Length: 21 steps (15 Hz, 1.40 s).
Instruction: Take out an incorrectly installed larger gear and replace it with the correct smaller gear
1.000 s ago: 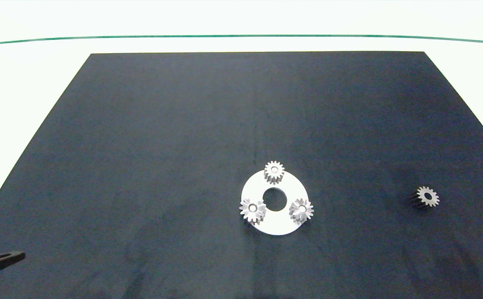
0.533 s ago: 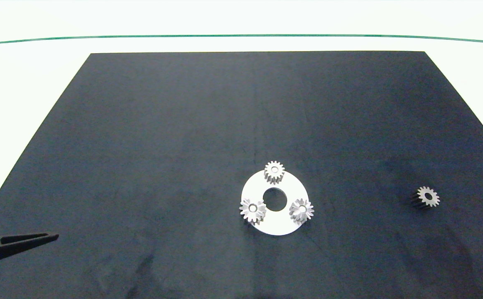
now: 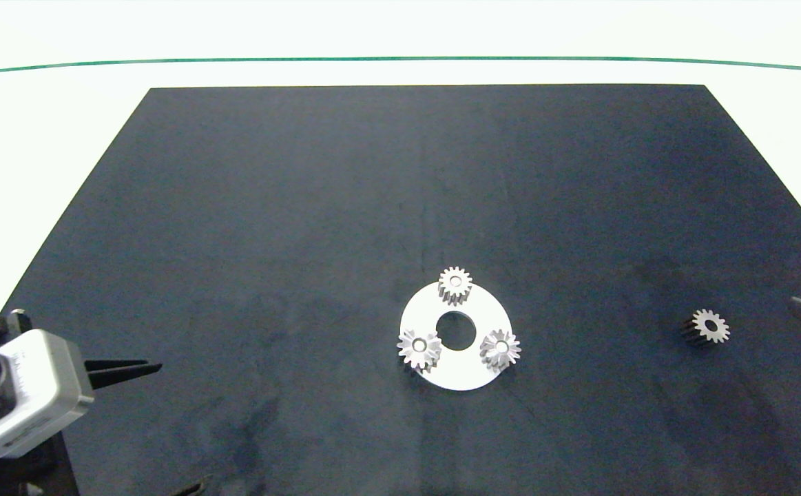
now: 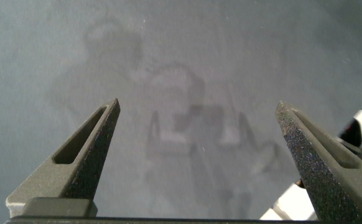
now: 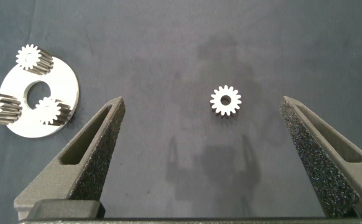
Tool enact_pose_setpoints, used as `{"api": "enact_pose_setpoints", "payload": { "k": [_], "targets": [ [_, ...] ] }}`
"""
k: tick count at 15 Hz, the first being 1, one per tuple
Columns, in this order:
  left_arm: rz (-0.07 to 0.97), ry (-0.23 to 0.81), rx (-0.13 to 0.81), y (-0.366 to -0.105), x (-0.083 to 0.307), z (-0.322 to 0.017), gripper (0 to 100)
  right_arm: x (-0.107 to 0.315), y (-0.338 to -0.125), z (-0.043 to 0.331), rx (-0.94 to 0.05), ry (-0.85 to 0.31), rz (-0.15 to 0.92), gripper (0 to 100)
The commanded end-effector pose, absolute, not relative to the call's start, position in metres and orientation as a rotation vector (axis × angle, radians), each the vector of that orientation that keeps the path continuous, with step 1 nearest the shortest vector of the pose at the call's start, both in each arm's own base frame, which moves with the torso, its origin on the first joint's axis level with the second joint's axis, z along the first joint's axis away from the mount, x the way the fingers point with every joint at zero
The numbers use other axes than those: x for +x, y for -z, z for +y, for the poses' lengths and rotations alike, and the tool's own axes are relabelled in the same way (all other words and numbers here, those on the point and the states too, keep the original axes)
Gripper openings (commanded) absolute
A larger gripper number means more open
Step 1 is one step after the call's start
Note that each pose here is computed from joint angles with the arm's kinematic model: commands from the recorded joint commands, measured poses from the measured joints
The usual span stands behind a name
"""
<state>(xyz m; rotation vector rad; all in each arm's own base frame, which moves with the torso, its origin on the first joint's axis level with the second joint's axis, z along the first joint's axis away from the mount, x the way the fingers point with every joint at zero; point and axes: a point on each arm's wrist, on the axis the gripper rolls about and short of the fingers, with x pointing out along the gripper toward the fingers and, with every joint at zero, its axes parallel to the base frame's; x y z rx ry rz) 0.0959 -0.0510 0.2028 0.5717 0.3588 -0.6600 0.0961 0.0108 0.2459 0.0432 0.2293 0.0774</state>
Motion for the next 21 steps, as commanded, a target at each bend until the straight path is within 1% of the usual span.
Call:
{"api": "enact_pose_setpoints", "payload": {
  "k": [1,2,4,5,8,12,14,16,17,18,21],
  "targets": [
    [0.382,0.666,0.588,-0.195,0.121,-0.073,100,0.1,-0.244,0.01,0.045,-0.067,0.244,100],
    [0.372,0.677,0.579,-0.193,0.128,-0.081,100,0.101,-0.244,0.01,0.045,-0.066,0.246,100],
    [0.363,0.668,0.587,-0.19,0.135,-0.094,100,0.102,-0.245,0.01,0.044,-0.063,0.242,100],
    [0.357,0.662,0.578,-0.188,0.138,-0.106,100,0.105,-0.245,0.01,0.045,-0.057,0.238,100],
    [0.337,0.69,0.567,-0.185,0.137,-0.126,100,0.111,-0.245,0.009,0.046,-0.051,0.237,100],
    [0.312,0.736,0.552,-0.174,0.148,-0.153,100,0.111,-0.244,0.009,0.046,-0.049,0.237,100],
    [0.303,0.713,0.551,-0.169,0.15,-0.168,100,0.111,-0.244,0.009,0.046,-0.049,0.237,100],
    [0.261,0.702,0.532,-0.167,0.151,-0.181,100,0.111,-0.245,0.009,0.046,-0.049,0.236,100],
    [0.256,0.696,0.533,-0.167,0.152,-0.184,100,0.111,-0.245,0.009,0.046,-0.049,0.236,100],
    [0.255,0.666,0.541,-0.165,0.156,-0.191,100,0.111,-0.245,0.009,0.047,-0.049,0.234,100],
    [0.254,0.655,0.545,-0.162,0.161,-0.199,100,0.111,-0.245,0.008,0.049,-0.045,0.233,100]
  ]
}}
